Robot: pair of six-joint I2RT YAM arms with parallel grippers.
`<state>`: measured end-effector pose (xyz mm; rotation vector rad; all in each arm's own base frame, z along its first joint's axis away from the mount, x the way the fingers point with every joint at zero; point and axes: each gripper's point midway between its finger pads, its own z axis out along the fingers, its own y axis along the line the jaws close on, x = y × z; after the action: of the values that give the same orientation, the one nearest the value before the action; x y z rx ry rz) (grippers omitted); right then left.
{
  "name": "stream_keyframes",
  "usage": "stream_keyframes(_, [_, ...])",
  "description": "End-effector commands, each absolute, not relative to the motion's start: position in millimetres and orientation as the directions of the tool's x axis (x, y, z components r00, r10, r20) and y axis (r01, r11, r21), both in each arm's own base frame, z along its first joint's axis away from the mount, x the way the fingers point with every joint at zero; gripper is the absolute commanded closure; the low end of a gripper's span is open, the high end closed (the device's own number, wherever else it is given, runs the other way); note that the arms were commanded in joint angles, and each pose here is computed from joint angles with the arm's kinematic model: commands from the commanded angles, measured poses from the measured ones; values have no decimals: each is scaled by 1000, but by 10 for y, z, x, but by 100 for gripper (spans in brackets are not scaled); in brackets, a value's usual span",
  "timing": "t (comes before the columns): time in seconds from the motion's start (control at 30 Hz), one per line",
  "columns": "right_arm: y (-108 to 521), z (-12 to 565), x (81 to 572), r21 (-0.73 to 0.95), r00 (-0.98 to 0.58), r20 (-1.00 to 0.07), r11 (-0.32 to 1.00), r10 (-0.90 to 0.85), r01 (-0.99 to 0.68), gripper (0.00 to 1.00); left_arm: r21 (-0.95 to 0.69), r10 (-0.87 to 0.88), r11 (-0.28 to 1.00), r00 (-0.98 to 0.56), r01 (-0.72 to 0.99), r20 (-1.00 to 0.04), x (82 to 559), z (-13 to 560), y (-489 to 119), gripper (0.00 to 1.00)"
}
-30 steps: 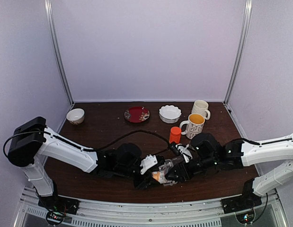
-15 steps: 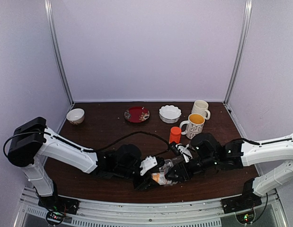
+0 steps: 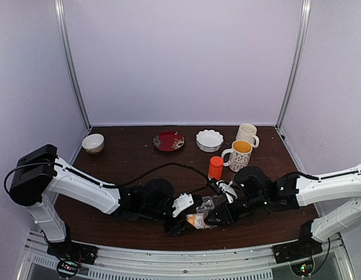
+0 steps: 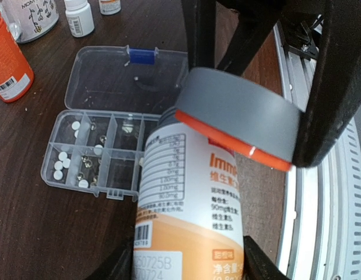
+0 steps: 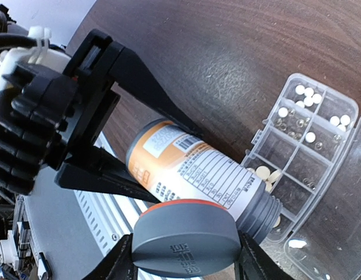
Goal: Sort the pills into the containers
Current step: Pour the pill into the compartment of the pill container.
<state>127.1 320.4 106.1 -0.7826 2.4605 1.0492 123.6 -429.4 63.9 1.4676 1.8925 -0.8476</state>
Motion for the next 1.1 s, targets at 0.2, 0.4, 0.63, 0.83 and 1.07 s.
stream_keyframes(0.2, [3175,1003,1262,534,-790,-496,590,-361,-605,100,-124,540,165,-195,978,-819,1208,835,-4384,96])
stream_keyframes(0.4, [3230,1174,1287,553,-777,-545,561,-316,-616,100,-123,541,165,-194,979,-818,1205,832,-4385,96])
stream_keyframes(0.63, [3242,1149,1242,564,-781,-531,551,-330,-616,100,-122,542,164,-193,979,-818,1193,831,-4381,96])
stream_keyframes(0.83, [3240,1239,1271,544,-764,-553,551,-333,-633,100,-122,534,169,-195,978,-822,1194,827,-4374,96])
stream_keyframes(1.07, [3184,1393,1292,531,-745,-594,547,-305,-647,100,-122,528,169,-194,978,-827,1199,834,-4381,96])
